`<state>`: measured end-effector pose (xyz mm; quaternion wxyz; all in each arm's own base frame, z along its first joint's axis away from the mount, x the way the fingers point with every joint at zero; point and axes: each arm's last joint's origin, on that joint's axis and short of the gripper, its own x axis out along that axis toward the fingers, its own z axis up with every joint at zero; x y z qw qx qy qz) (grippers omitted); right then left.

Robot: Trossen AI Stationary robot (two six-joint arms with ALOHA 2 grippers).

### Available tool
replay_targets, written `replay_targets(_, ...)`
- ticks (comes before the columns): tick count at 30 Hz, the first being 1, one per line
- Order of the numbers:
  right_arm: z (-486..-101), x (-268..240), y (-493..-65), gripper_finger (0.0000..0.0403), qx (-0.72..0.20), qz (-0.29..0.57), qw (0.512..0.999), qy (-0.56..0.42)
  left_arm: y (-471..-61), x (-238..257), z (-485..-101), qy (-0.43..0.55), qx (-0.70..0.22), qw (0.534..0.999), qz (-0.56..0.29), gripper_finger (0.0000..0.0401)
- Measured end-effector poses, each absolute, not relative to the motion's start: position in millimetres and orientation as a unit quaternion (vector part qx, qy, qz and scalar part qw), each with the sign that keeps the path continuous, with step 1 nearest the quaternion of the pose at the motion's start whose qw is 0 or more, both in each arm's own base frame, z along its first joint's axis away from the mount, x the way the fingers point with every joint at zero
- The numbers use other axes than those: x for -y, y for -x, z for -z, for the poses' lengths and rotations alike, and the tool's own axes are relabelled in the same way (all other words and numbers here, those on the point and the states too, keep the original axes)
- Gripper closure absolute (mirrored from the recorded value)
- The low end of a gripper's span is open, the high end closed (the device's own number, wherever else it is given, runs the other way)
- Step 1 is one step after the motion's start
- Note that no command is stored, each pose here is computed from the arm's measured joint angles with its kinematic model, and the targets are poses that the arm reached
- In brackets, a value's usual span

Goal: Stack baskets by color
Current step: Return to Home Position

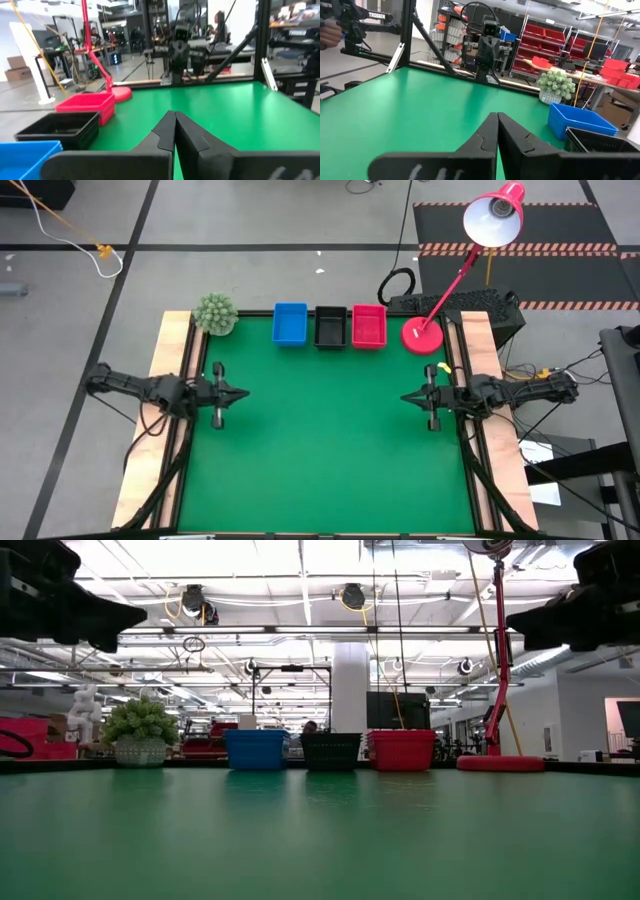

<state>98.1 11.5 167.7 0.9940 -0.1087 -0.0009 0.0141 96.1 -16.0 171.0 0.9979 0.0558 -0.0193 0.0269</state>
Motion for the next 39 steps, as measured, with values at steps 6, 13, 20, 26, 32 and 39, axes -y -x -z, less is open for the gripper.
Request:
replay_targets(6,-166,-12,-99,0.0403,-0.009,-0.015,0.995,0.099,-95,16,-173,-0.068,0.034,0.997,-0.018,0.0393)
replay_targets(13,-166,-12,-100,0.0403,-0.01,-0.014,0.997,0.081,-96,9,-172,-0.083,0.023,0.995,-0.046,0.0397)
replay_targets(20,-166,-12,-100,0.0403,-0.01,-0.015,0.998,0.064,-97,0,-170,-0.082,0.014,0.995,-0.064,0.0397)
replay_targets(26,-166,-12,-99,0.0403,-0.011,-0.015,0.998,0.058,-98,-1,-169,-0.065,0.009,0.997,-0.037,0.0393)
replay_targets(32,-166,-12,-99,0.0403,-0.011,-0.015,0.998,0.059,-98,0,-169,-0.058,0.008,0.998,-0.03,0.0393)
replay_targets(39,-166,-12,-99,0.0403,-0.011,-0.015,0.998,0.059,-98,0,-169,-0.061,0.008,0.998,-0.03,0.0398)
